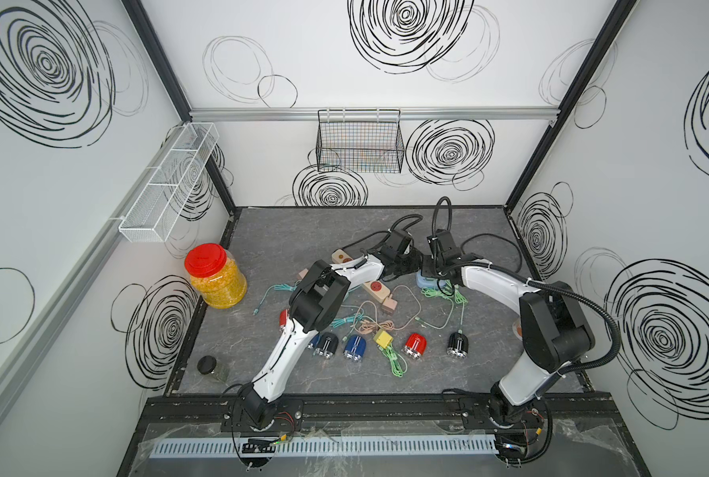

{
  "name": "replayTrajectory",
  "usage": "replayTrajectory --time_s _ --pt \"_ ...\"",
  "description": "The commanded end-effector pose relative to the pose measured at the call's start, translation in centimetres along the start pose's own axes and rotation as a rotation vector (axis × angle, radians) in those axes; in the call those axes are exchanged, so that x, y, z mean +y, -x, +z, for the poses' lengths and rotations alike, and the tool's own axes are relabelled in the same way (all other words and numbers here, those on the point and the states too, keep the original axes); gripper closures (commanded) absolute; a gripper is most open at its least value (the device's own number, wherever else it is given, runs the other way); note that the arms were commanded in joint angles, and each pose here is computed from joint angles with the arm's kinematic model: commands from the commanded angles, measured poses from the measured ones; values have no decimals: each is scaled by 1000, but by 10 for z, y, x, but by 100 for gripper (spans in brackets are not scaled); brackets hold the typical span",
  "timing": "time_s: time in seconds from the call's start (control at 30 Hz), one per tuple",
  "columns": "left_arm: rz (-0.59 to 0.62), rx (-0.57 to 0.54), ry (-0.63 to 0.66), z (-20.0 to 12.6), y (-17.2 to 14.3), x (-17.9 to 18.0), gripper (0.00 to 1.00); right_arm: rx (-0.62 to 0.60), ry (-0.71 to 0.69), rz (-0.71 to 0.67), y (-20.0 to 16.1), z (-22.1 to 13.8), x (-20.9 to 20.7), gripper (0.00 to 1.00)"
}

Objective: Unplug the electric shaver
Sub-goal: Remove the plug from the socket.

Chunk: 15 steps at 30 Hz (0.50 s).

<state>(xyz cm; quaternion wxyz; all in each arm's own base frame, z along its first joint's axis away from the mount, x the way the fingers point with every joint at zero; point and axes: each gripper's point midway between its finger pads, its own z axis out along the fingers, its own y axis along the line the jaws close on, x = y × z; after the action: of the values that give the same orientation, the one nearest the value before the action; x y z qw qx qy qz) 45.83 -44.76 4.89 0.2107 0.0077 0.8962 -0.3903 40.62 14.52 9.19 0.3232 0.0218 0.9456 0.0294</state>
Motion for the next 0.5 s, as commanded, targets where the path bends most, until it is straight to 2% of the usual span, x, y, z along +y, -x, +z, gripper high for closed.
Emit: replayTrajectory --time_s 0.0,0.27,0.47 --pt "-57 102 147 15 -38 52 100 -70 -21 -13 27 -7 6 84" --pt "-64 83 104 10 -28 40 100 -76 10 17 24 -29 5 85" --pt "-64 54 67 1 -11 27 100 -44 90 59 0 -45 8 85"
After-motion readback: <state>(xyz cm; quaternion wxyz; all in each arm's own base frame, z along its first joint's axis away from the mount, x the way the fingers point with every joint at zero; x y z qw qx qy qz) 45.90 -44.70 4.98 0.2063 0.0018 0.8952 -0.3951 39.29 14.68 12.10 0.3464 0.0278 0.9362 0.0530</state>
